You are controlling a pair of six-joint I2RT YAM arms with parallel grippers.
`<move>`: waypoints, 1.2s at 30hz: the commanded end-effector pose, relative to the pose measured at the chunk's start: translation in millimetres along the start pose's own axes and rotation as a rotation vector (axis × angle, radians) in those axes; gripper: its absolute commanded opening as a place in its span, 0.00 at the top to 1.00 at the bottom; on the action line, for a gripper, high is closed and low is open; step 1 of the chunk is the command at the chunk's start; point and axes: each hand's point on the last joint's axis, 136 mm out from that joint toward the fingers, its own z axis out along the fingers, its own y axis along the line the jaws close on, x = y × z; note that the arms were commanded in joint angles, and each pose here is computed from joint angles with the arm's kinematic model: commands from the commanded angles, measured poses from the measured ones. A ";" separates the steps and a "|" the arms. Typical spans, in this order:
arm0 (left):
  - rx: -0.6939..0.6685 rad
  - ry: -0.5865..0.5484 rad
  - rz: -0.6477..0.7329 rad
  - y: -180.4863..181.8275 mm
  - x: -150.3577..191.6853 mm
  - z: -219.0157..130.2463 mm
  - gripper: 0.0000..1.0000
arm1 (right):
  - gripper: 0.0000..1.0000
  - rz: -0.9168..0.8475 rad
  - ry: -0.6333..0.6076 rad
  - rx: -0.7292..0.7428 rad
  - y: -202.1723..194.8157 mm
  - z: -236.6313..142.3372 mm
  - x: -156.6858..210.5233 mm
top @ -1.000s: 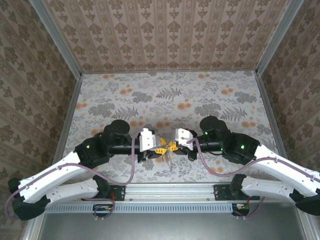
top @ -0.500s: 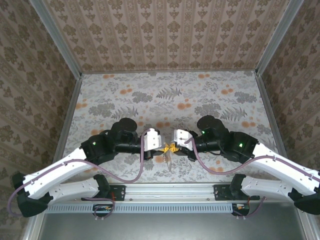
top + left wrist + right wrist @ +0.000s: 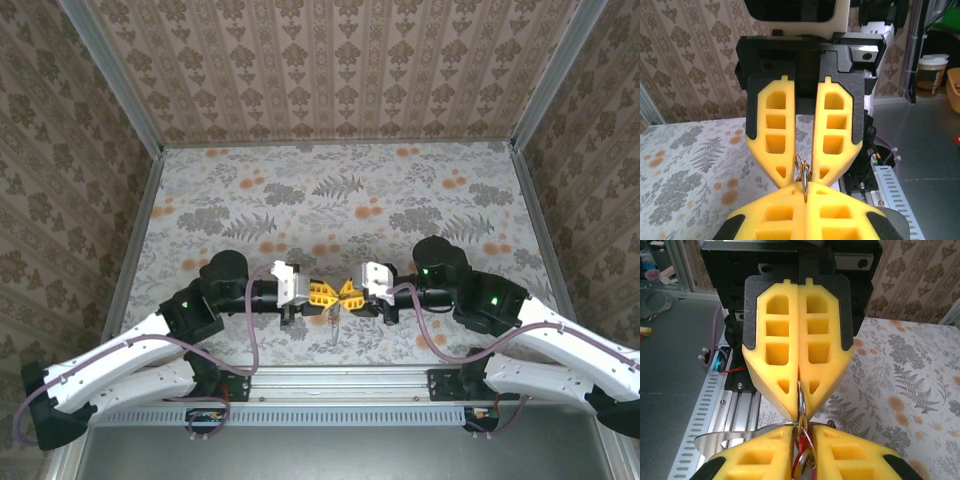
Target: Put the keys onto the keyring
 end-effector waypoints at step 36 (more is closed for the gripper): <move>-0.100 0.361 0.087 13.4 21.5 -1.1 0.76 | 1.00 0.038 0.146 0.082 -24.9 10.8 12.2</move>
